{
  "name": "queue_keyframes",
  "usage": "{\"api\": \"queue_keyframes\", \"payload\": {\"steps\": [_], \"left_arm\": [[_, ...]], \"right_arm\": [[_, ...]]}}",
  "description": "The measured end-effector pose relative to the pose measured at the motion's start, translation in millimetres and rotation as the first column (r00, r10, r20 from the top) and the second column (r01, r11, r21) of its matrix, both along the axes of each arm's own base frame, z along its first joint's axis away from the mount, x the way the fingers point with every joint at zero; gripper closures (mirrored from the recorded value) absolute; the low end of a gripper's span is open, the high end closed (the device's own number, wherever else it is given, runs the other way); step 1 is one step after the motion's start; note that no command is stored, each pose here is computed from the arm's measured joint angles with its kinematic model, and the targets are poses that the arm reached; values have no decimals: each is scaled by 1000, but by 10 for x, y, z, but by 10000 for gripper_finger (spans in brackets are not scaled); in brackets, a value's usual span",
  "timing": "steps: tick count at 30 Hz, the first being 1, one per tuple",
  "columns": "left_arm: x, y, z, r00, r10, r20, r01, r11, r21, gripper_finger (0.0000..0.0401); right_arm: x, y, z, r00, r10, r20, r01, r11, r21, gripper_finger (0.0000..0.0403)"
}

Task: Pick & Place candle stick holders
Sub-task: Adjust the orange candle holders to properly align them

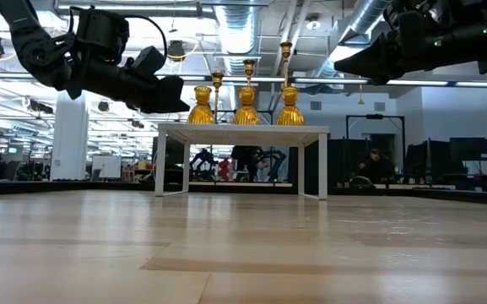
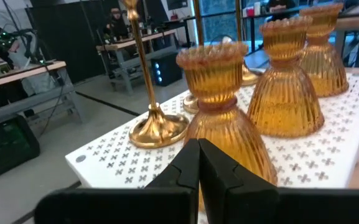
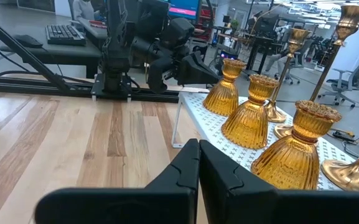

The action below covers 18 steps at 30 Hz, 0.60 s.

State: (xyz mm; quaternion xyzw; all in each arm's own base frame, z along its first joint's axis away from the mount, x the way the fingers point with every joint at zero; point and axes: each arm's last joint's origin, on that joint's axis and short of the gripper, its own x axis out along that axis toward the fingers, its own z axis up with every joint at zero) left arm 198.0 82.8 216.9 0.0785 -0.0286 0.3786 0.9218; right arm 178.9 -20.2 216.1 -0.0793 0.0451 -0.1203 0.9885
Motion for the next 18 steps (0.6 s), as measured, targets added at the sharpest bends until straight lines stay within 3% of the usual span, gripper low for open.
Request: {"api": "queue_keyframes", "payload": {"steps": [18], "left_arm": [[178,59,-72,1000,-17,-24,16,999,-52,399]], "right_arm": [[0,-1,0,1000,0,0,0,1000,0,403]]}}
